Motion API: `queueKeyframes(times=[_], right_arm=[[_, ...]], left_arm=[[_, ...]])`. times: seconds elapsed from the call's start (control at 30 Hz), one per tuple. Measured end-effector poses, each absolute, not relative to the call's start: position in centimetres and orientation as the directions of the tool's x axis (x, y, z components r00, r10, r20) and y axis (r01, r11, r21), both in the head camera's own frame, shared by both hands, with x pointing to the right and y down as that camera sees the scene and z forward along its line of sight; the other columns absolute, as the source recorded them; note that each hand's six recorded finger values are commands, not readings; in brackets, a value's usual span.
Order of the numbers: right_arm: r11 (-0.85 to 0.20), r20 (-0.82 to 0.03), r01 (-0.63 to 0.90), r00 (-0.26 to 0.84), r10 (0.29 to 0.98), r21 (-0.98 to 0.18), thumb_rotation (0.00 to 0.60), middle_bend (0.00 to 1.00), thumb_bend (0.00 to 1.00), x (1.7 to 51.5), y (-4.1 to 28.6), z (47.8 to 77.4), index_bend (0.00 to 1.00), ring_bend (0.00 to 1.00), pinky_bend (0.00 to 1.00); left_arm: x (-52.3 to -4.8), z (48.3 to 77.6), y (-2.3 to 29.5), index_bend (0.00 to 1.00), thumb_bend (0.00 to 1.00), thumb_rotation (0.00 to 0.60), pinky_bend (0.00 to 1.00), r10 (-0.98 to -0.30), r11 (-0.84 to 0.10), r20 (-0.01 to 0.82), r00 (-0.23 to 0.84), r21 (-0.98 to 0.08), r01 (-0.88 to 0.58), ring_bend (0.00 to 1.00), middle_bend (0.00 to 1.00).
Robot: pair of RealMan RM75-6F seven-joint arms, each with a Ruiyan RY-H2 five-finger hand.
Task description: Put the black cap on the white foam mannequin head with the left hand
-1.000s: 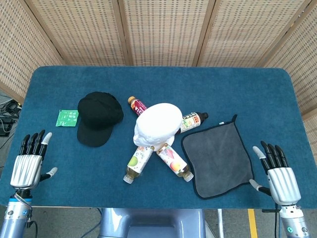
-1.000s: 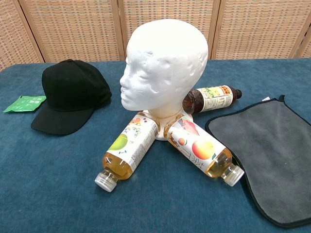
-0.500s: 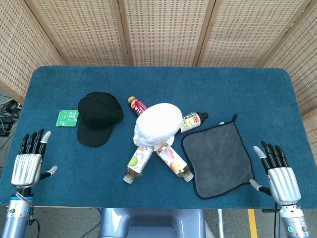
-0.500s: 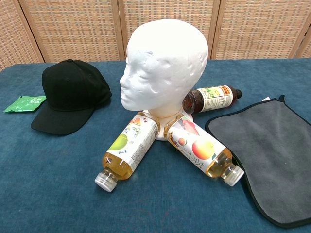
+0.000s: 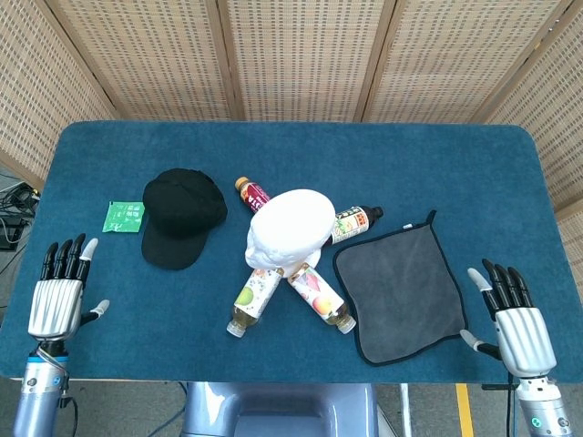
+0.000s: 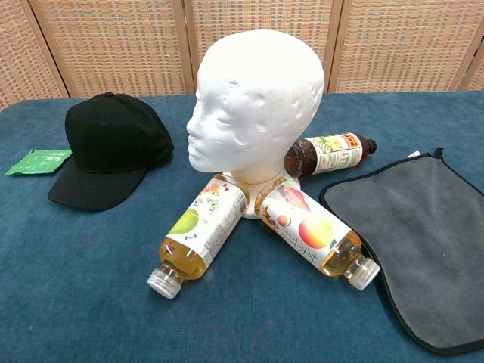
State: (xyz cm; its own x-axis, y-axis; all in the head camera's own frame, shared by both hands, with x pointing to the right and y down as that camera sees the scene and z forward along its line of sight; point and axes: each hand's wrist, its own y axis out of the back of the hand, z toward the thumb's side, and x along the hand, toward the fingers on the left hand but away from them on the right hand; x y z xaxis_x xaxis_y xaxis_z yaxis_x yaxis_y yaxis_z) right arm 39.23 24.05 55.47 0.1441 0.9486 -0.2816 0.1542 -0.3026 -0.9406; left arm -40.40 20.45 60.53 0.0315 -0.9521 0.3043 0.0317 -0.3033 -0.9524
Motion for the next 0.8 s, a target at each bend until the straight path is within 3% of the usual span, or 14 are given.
queueKeyframes(times=[0.13,0.2,0.37,0.47,0.6,0.8], right_arm=[[-0.310,-0.289,0.152,0.146,0.946,-0.938,0.600,0.00,0.06,39.1,24.1,55.7,0.15,0.00,0.00],[-0.312,-0.291,0.150,0.148,0.945,-0.938,0.600,0.00,0.05,39.1,24.1,55.7,0.15,0.00,0.00],[-0.310,-0.290,0.145,0.146,0.946,-0.940,0.600,0.00,0.05,39.1,24.1,55.9,0.15,0.00,0.00],[-0.310,-0.290,0.143,0.146,0.946,-0.940,0.600,0.00,0.05,39.1,24.1,56.0,0.15,0.00,0.00],[-0.309,-0.289,0.142,0.146,0.946,-0.940,0.600,0.00,0.06,39.1,24.1,56.0,0.16,0.00,0.00],[-0.300,-0.280,0.145,0.143,0.949,-0.943,0.600,0.00,0.06,39.2,23.9,56.0,0.16,0.00,0.00]], left_arm=[[-40.8,61.4,19.9,0.00,0.08,0.600,0.16,-0.966,-0.251,0.254,0.053,-0.966,0.069,0.09,0.00],[-41.2,62.3,19.5,0.00,0.11,0.600,0.23,-0.969,-0.231,0.238,0.067,-0.969,0.092,0.18,0.04],[-41.7,65.2,18.7,0.03,0.17,0.600,0.48,-0.967,-0.219,0.235,0.098,-0.963,0.155,0.47,0.34],[-41.4,66.9,18.3,0.08,0.20,0.600,0.55,-0.963,-0.214,0.240,0.120,-0.958,0.192,0.56,0.46],[-40.5,69.2,18.1,0.14,0.25,0.600,0.61,-0.955,-0.223,0.259,0.146,-0.948,0.228,0.66,0.58],[-38.5,72.0,17.8,0.18,0.26,0.600,0.64,-0.937,-0.245,0.296,0.184,-0.935,0.257,0.69,0.64]])
